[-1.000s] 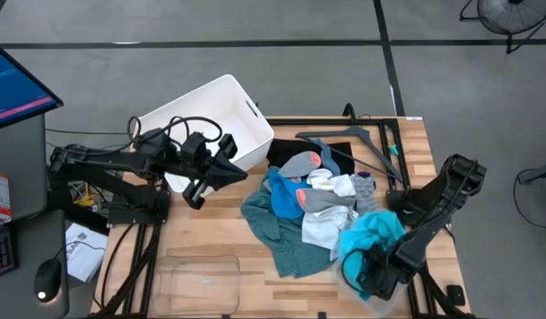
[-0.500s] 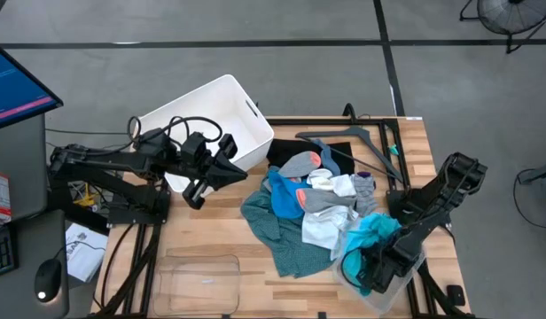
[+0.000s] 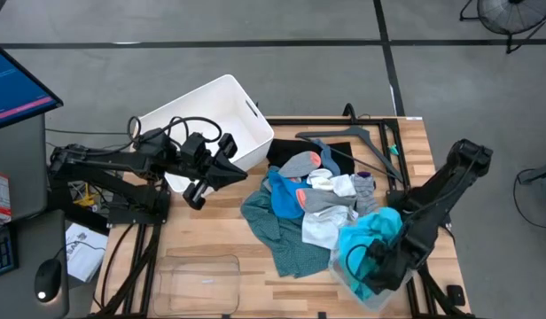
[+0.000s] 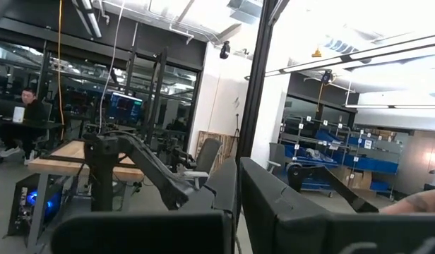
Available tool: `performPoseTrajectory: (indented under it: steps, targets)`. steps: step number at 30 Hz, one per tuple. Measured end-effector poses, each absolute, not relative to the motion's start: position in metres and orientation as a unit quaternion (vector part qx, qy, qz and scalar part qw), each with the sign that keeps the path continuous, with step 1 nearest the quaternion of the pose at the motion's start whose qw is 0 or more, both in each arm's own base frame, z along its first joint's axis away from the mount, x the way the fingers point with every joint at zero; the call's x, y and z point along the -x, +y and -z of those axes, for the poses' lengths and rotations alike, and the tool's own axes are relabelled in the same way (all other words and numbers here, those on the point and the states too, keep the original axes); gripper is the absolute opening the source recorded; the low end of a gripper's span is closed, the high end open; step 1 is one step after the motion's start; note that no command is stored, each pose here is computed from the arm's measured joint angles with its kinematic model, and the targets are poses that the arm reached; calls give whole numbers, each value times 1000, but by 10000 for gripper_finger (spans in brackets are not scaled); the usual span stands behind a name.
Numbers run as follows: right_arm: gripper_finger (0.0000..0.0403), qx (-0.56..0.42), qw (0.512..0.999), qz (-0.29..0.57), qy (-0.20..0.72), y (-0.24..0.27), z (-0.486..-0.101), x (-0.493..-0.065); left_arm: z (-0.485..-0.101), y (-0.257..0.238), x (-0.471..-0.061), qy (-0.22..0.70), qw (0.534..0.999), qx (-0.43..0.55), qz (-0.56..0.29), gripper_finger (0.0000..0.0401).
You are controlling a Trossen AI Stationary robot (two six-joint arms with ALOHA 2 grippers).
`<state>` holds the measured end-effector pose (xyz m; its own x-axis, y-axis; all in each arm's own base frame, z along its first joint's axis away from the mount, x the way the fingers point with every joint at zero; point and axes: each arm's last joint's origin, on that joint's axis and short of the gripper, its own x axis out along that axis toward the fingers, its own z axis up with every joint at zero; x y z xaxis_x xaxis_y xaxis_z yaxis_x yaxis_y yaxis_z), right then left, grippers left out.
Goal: Pick & Place Cloths
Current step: Put the green shorts into the right transparent bin
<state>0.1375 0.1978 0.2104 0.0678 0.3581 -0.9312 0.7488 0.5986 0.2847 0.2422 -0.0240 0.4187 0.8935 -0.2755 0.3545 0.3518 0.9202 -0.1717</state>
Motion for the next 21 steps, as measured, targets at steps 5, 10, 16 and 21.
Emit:
performPoseTrajectory:
  steps: [5,10,16,21]
  targets:
    - [282,-452,632,118,618,194,-242,-133,-419,-24,-242,-164,966,117,162,4]
    - [282,-482,634,66,601,192,-273,-126,-419,-24,-242,-164,966,117,162,4]
    - [282,-519,630,-1,578,185,-316,-119,-418,-24,-243,-159,967,117,161,4]
    - [282,-524,677,0,517,159,-359,-116,-416,-23,-244,-149,970,120,149,4]
